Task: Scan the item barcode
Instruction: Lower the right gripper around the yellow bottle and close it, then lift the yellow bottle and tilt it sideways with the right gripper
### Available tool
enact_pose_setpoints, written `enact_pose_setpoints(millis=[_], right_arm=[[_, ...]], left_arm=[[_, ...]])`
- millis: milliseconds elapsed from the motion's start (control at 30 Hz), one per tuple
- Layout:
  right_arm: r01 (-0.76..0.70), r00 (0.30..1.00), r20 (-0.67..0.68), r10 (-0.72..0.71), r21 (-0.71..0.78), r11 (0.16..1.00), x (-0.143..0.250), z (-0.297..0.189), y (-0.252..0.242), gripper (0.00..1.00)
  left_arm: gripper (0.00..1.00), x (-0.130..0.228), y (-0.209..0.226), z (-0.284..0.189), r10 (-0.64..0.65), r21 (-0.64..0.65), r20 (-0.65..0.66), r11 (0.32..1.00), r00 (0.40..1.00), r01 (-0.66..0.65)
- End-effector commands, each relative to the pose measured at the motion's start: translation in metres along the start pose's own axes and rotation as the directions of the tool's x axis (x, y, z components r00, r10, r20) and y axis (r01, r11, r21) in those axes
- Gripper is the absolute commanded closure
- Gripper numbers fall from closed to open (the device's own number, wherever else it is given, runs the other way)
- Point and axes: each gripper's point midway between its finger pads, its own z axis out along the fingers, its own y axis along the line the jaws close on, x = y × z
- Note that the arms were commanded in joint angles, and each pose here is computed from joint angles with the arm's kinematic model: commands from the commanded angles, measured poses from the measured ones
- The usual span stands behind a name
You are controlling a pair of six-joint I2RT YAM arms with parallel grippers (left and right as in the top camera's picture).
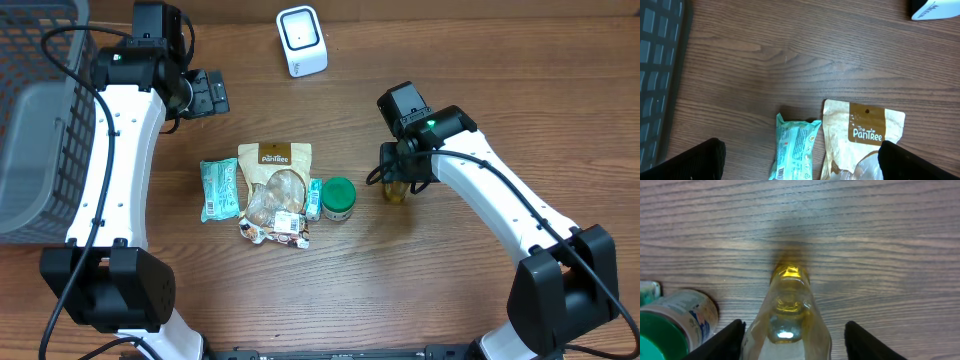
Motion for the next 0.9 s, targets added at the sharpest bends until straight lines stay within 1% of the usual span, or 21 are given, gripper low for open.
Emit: enact_pose_setpoints(millis=[0, 67, 200, 367, 467, 567, 667, 733, 800, 867], right_arm=[[-0.010, 0.999, 0.037, 0.011, -0.007, 1.000, -0.011, -0.009, 0.001, 0.41], [-0.011, 0.999, 0.039, 0.011, -0.009, 1.000, -0.011, -0.009, 0.002, 0.43], [-0.012, 0.999, 0.042, 0.012, -0.010, 1.000, -0.012, -0.009, 0.002, 0.50], [-0.018, 0.999, 0.042, 0.018, -0.011, 1.000, -0.012, -0.009, 0.002, 0.68], [-0.073, 0.996, 0.041, 0.075, -0.028, 0.997, -0.012, -0.011, 0.004, 0.72], [-0.093, 0.993, 0.062, 0.096, -0.051, 0.994, -0.016, -0.024, 0.005, 0.75], [-0.105, 0.989, 0.095, 0.117, -0.125, 0.987, -0.026, -0.052, 0.009, 0.76], [-0.109, 0.984, 0.119, 0.136, -0.210, 0.972, -0.033, -0.076, 0.015, 0.80], [-0.109, 0.977, 0.139, 0.161, -0.320, 0.941, -0.040, -0.102, 0.022, 0.80], [-0.113, 0.972, 0.146, 0.185, -0.401, 0.909, -0.045, -0.117, 0.024, 0.79]], left_arm=[[0.01, -0.003, -0.003, -0.006, 0.001, 0.009, 0.018, 1.000, 1.000, -0.001], [0.00, -0.003, -0.003, -0.006, 0.000, 0.009, 0.018, 1.000, 1.000, -0.001], [0.00, -0.003, -0.003, -0.006, 0.001, 0.009, 0.018, 1.000, 1.000, -0.001], [0.00, -0.003, -0.003, -0.006, 0.001, 0.009, 0.018, 1.000, 1.000, -0.001], [0.01, -0.003, -0.003, -0.006, 0.001, 0.009, 0.018, 1.000, 1.000, -0.001], [0.00, -0.003, -0.003, -0.006, 0.000, 0.009, 0.018, 1.000, 1.000, -0.001], [0.00, -0.003, -0.003, -0.006, 0.001, 0.009, 0.018, 1.000, 1.000, -0.001], [0.00, -0.003, -0.003, -0.006, 0.001, 0.009, 0.018, 1.000, 1.000, -0.001], [0.01, -0.003, -0.003, -0.006, 0.001, 0.009, 0.018, 1.000, 1.000, -0.001], [0.00, -0.003, -0.003, -0.006, 0.001, 0.009, 0.018, 1.000, 1.000, -0.001]])
